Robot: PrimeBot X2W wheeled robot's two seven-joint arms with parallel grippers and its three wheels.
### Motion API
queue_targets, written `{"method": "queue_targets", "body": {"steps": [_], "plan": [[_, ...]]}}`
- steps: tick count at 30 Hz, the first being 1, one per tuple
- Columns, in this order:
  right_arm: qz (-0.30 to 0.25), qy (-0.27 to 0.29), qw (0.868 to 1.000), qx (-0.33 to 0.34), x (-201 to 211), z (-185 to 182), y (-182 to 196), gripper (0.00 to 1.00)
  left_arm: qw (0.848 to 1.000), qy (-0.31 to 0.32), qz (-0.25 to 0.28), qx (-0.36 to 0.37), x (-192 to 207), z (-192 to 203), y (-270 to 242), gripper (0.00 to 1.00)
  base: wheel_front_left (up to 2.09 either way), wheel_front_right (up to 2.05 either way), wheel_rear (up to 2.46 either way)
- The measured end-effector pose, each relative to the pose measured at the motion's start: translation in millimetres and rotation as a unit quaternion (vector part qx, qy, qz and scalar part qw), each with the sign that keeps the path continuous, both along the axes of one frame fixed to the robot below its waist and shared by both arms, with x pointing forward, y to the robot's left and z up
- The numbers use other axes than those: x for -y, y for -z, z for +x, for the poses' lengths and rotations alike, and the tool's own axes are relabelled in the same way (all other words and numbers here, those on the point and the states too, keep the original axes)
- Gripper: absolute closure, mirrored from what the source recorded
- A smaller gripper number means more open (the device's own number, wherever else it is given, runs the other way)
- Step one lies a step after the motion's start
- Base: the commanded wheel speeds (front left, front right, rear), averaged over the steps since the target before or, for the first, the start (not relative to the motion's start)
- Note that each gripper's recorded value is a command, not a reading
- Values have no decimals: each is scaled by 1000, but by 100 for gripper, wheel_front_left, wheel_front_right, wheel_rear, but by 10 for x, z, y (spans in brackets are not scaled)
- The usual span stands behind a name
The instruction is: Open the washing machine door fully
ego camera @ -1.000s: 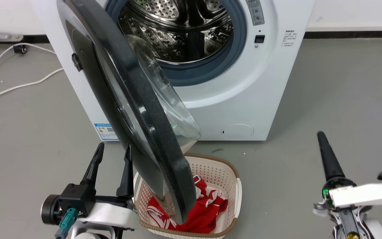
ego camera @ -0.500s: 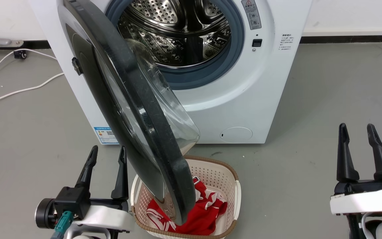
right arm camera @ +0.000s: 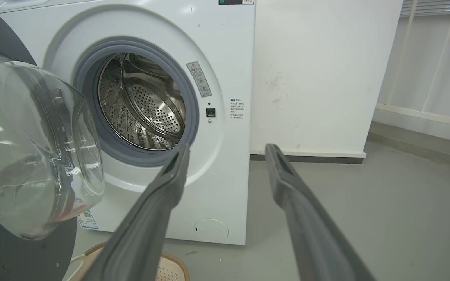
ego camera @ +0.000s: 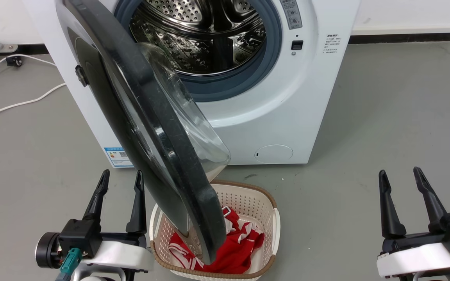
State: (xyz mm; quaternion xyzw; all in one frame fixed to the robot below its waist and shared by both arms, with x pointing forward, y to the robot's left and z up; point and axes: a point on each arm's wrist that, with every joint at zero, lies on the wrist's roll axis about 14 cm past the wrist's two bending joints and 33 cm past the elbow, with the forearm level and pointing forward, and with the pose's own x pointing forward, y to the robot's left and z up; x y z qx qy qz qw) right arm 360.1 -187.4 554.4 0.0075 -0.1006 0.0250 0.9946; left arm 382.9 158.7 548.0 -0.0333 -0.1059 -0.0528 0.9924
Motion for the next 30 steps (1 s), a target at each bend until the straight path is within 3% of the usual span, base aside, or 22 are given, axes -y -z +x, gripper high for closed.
{"method": "queue_targets", "body": {"steps": [12,13,14,15,24,30], "plan": [[8,-4,1000,-6,-25,-8,56,0,1000,5,3,2,17,5,-11,0,0,0,0],[8,-4,1000,-7,-28,-8,60,0,1000,5,3,2,18,6,-14,52,0,0,0],[8,-4,1000,-7,-29,-8,65,0,1000,5,3,3,19,7,-16,90,0,0,0],[8,-5,1000,-8,-31,-8,68,0,1000,6,3,3,22,8,-19,100,0,0,0],[11,-4,1000,-10,-28,-11,84,0,1000,7,9,24,22,11,-148,100,0,0,0],[16,-5,1000,-13,-33,-2,102,0,994,-6,16,107,-54,12,-687,100,0,0,0]]}}
